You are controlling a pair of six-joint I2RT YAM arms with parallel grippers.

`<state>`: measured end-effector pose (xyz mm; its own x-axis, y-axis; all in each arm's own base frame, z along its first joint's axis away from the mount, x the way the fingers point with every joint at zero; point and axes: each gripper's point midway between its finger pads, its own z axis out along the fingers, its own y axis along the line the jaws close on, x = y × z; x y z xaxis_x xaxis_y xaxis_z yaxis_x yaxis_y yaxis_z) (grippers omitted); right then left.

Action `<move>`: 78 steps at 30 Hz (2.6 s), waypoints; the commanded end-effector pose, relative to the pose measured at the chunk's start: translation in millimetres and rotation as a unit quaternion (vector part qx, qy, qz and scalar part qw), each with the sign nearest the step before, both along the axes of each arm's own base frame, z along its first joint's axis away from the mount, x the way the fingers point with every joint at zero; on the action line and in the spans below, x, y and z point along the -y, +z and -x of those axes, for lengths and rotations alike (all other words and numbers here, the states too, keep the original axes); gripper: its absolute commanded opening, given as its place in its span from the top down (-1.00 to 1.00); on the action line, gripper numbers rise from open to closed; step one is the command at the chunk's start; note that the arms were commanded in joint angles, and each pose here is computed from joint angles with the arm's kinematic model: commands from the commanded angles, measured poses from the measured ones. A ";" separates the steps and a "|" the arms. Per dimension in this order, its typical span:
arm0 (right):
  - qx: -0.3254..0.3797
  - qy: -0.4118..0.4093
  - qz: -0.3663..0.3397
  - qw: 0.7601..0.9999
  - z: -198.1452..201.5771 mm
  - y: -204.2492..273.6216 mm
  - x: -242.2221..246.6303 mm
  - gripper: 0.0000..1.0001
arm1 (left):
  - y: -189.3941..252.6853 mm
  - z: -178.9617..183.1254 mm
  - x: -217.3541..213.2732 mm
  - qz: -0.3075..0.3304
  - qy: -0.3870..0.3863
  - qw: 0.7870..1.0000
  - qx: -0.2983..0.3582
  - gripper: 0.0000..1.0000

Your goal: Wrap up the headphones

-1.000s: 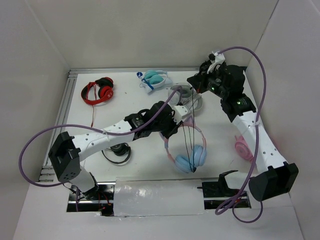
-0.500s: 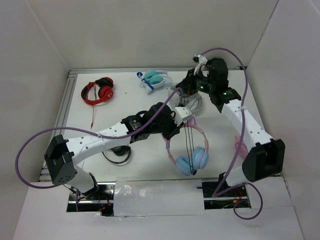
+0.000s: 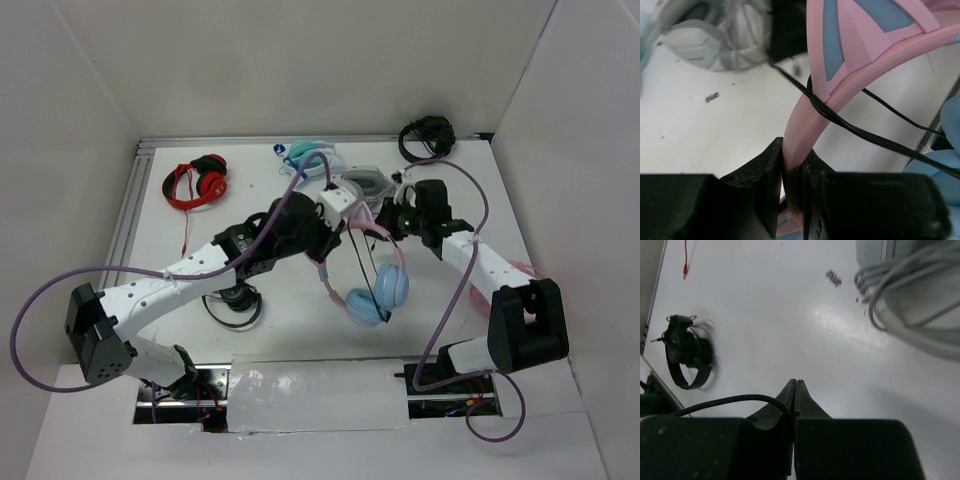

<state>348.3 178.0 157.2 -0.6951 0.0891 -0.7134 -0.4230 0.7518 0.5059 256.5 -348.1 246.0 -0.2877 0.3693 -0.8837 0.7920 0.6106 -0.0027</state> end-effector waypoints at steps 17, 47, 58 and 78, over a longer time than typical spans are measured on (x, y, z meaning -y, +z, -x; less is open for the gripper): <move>-0.013 -0.010 -0.013 1.000 68.9 -31.5 10.2 1.00 | -20.0 -70.5 -55.0 0.080 0.184 0.975 -0.095 1.00; -0.210 -0.101 0.065 0.970 67.4 -134.7 4.2 0.70 | -170.3 -105.3 -89.3 -0.001 0.350 0.898 -0.266 1.00; -0.190 -0.123 0.098 0.969 70.5 -130.7 15.8 0.50 | -197.9 -114.0 -104.8 -0.043 0.385 0.879 -0.277 1.00; -0.055 -0.185 0.088 0.977 73.8 -43.8 44.2 -0.02 | -191.8 -83.9 -110.9 -0.080 0.356 0.884 -0.292 -0.28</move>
<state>280.3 139.5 103.5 -0.7391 0.2237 -0.6354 -0.0606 0.9173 0.3934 344.1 -236.5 31.5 -0.9042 0.0106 -0.4270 0.0803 0.9861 -0.1455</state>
